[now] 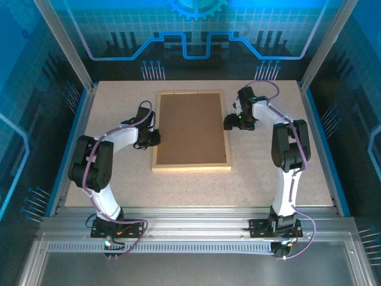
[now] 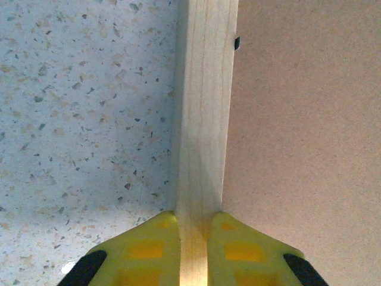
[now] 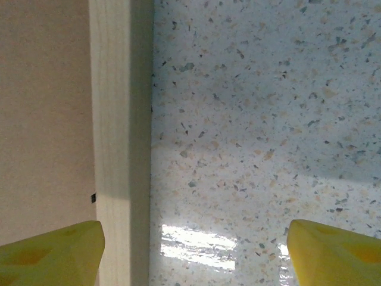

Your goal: Put the photo into the frame

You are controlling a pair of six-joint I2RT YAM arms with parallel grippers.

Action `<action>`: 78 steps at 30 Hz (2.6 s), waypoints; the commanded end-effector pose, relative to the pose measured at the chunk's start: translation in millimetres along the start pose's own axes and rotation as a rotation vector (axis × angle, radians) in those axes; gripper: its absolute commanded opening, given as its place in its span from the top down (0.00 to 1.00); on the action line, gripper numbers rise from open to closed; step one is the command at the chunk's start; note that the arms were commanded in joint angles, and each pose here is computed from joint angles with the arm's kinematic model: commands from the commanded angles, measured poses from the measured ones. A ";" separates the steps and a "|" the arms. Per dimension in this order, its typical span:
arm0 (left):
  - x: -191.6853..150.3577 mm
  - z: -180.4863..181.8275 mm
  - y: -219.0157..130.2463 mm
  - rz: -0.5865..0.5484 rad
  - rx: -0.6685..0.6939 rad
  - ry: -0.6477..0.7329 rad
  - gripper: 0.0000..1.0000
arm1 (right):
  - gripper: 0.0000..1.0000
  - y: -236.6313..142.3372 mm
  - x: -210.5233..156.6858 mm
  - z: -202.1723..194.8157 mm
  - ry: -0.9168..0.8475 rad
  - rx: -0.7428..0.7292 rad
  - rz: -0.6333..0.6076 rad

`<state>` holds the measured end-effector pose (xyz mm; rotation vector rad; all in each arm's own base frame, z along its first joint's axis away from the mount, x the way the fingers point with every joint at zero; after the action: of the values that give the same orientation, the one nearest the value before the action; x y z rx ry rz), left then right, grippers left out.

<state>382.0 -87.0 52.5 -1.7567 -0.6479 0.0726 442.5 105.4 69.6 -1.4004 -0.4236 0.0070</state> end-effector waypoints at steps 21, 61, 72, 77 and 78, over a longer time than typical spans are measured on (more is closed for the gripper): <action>-10.5 9.3 8.9 0.064 0.045 0.007 0.89 | 0.18 27.4 4.3 13.2 -0.032 0.011 0.065; -11.6 8.5 8.8 0.075 0.042 0.019 0.94 | 0.14 -42.2 48.3 27.0 -0.012 0.132 -0.124; -16.0 11.3 5.1 0.084 0.045 0.027 0.95 | 0.23 -16.5 84.0 -12.0 0.025 0.038 -0.154; -18.7 11.4 6.2 0.098 0.043 0.028 0.96 | 0.25 2.9 99.8 -16.0 0.047 0.042 -0.154; -18.7 12.0 6.5 0.098 0.046 0.030 0.96 | 0.25 6.8 102.1 -17.1 0.050 0.039 -0.152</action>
<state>381.7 -87.1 52.9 -1.7517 -0.6219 0.0668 533.6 118.6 98.6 -1.3120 -0.5091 -0.1280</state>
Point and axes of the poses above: each hand's point on the last joint's axis, 136 mm out from that joint toward the fingers, its own y axis out along the fingers, its own z axis along the line the jaws close on, x = y × z, the point moved 2 cm from there along -y, back along the fingers, and after that the axes turned 14 degrees about -y, right-handed, at the moved point
